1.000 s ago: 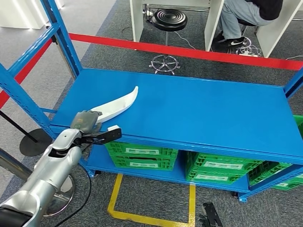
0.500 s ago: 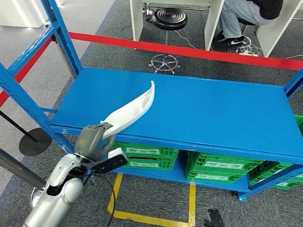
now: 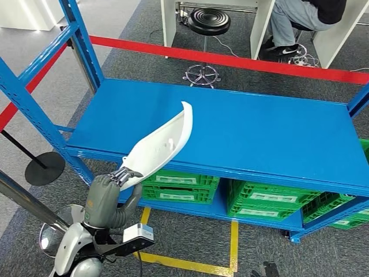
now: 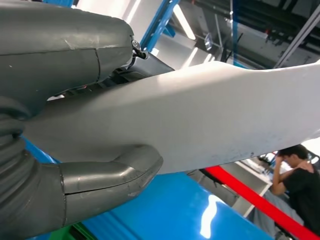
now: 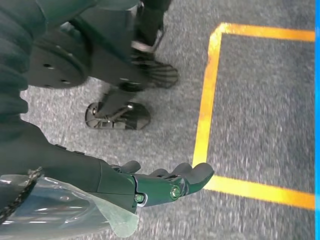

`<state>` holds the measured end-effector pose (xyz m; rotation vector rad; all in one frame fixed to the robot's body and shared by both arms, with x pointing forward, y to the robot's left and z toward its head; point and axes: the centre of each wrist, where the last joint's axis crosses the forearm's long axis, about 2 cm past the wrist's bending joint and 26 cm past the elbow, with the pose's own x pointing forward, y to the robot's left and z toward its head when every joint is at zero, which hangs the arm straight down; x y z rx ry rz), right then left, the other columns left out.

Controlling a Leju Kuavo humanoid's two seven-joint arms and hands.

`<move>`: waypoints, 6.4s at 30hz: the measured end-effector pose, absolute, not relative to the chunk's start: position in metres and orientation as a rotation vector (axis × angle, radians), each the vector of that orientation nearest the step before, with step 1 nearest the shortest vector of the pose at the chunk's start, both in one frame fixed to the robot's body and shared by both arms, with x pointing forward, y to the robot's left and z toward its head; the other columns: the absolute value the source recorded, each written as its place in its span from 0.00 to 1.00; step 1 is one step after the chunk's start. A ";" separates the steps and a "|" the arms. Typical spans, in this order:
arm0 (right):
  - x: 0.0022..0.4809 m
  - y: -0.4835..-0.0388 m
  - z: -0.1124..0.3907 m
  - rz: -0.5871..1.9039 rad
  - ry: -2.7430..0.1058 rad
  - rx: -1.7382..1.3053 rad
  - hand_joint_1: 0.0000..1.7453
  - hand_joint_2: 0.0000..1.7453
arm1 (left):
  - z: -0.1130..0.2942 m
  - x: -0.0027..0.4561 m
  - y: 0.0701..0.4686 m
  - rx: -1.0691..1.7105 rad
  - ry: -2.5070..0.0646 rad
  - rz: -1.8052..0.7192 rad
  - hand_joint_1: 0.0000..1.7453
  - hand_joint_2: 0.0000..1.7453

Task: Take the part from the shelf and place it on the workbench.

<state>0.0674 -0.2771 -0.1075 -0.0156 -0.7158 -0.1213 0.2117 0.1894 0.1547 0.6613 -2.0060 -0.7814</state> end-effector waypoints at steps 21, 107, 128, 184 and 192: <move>0.061 -0.283 -0.109 -0.130 -0.741 0.009 0.00 1.00 | 0.152 0.182 0.187 0.625 -2.066 -0.612 1.00 1.00; 0.031 -0.265 -0.112 -0.345 -0.732 -0.110 0.00 1.00 | 0.144 0.189 0.169 0.264 -2.231 -0.498 1.00 1.00; 0.031 -0.261 -0.111 -0.337 -0.733 -0.105 0.00 1.00 | 0.143 0.188 0.169 0.265 -2.218 -0.482 1.00 1.00; 0.033 -0.259 -0.111 -0.304 -0.738 -0.086 0.00 1.00 | 0.138 0.182 0.169 0.195 -2.217 -0.545 1.00 1.00; 0.033 -0.259 -0.111 -0.305 -0.740 -0.088 0.00 1.00 | 0.138 0.182 0.168 0.194 -2.219 -0.547 1.00 1.00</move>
